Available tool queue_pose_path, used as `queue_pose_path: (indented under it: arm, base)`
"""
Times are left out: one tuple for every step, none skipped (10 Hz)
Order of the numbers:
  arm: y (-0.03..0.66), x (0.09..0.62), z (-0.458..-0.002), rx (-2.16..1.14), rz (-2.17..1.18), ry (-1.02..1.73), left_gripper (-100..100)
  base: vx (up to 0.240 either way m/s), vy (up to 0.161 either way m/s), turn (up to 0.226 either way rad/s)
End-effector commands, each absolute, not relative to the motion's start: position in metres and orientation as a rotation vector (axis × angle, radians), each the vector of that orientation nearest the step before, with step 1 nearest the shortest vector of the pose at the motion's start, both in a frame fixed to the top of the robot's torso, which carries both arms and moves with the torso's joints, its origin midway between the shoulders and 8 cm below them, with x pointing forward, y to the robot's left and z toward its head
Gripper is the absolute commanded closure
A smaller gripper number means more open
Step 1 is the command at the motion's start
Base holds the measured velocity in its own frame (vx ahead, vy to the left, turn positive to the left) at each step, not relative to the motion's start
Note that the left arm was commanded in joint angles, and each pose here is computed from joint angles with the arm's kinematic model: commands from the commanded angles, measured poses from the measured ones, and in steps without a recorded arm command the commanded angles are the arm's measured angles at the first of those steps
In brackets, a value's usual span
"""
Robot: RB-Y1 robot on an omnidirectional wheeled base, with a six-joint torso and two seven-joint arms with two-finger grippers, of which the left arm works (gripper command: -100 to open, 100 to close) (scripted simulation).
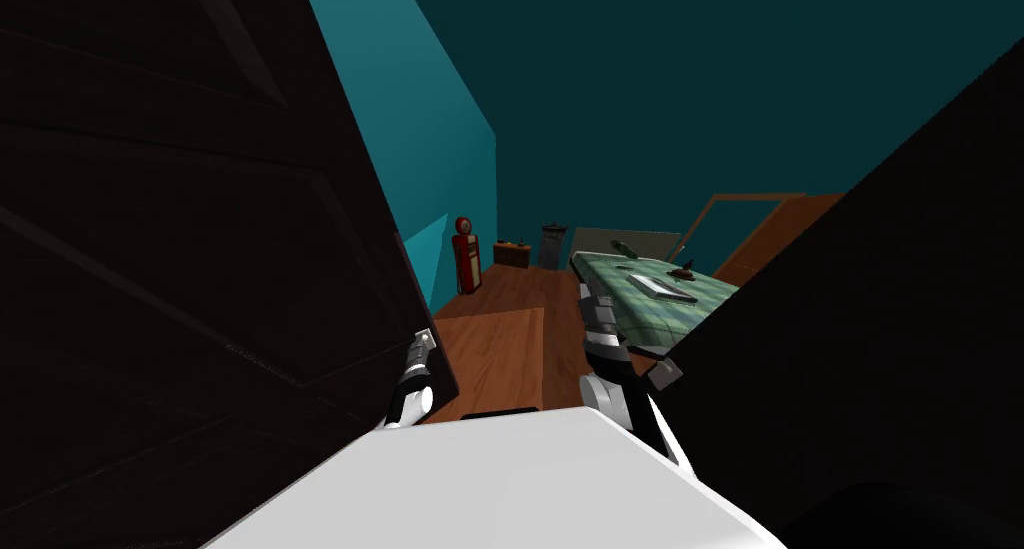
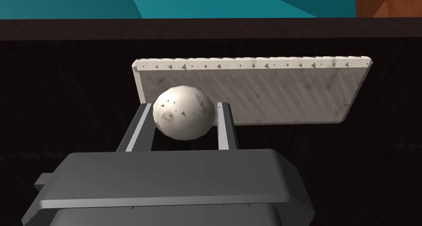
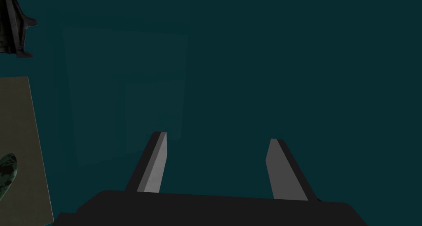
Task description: Push the door open
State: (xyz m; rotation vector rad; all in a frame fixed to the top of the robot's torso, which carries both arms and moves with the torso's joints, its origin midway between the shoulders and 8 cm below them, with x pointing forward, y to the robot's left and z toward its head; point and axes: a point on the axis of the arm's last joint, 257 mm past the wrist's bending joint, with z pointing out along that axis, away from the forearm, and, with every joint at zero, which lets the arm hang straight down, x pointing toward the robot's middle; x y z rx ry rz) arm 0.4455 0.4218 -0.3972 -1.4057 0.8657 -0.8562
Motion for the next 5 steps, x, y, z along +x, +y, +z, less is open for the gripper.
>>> queue_pose_path:
  arm:
    - [0.434, 0.442, -0.393, -1.407, -0.835, 0.84, 100]
    - [0.441, 0.44, -0.393, -1.412, -0.823, 0.826, 100]
    - [0.447, 0.437, -0.393, -1.417, -0.81, 0.813, 100]
    - [0.447, 0.437, -0.393, -1.417, -0.81, 0.813, 100]
    - [0.447, 0.437, -0.393, -1.417, -0.81, 0.813, 100]
  base:
    - [0.175, -0.008, 0.039]
    - [0.194, -0.01, 0.034]
    - [0.233, -0.025, 0.046]
    - [0.152, 0.006, 0.037]
    - [0.049, 0.031, -0.003]
